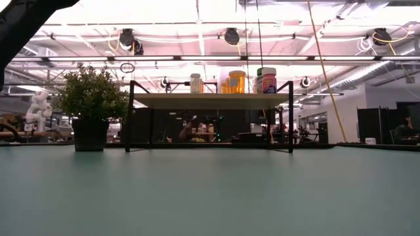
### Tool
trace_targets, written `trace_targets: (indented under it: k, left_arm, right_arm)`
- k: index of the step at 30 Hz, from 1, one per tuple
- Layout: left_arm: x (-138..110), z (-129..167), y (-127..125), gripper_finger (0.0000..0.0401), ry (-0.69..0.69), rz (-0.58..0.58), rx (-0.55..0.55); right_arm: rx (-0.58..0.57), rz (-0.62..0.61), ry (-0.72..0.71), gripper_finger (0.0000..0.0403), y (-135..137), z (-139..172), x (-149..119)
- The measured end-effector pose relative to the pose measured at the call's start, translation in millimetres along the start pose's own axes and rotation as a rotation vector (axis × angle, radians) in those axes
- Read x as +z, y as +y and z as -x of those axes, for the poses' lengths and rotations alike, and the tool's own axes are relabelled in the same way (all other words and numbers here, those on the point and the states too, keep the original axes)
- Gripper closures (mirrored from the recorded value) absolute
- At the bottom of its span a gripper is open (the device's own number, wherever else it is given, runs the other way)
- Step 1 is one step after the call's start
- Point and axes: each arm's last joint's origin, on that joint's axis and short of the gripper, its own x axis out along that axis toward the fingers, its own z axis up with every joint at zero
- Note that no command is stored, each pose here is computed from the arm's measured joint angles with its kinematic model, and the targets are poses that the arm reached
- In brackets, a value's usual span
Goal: Pick and place medicine bottles onto shelf by color
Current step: Put the small pink medicine bottle on the shelf
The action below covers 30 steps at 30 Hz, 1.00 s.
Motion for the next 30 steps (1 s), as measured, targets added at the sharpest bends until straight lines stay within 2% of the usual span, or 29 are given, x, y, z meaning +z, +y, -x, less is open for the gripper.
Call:
trace_targets:
  k: [6,13,19,22,26,30]
  left_arm:
    - [-2.3,-4.6,-8.1,0.0288,-0.006,-0.140,-0.004]
    - [-2.7,-5.3,-9.0,0.0288,-0.006,-0.201,0.004]
    - [-2.8,-5.2,-8.8,0.0288,-0.005,-0.207,0.005]
    - [-2.8,-5.2,-8.8,0.0288,-0.005,-0.207,0.005]
    - [-2.9,-5.1,-8.5,0.0288,-0.003,-0.207,0.007]
    - [-5.6,-5.5,-8.8,0.0288,0.020,-0.257,0.009]
  right_arm:
    - [0.065,-0.144,0.009,0.0206,-3.1,-7.6,-6.0]
    - [0.081,-0.226,0.034,0.0201,-6.9,-14.1,-12.8]
    - [0.135,-0.270,0.052,0.0144,-10.2,-19.2,-15.9]
    - [0.123,-0.282,0.047,0.0125,-14.1,-22.0,-16.5]
    - [0.150,-0.305,0.051,0.0133,-19.3,-25.9,-16.3]
    - [0.161,-0.307,0.057,0.0155,-22.6,-27.4,-15.8]
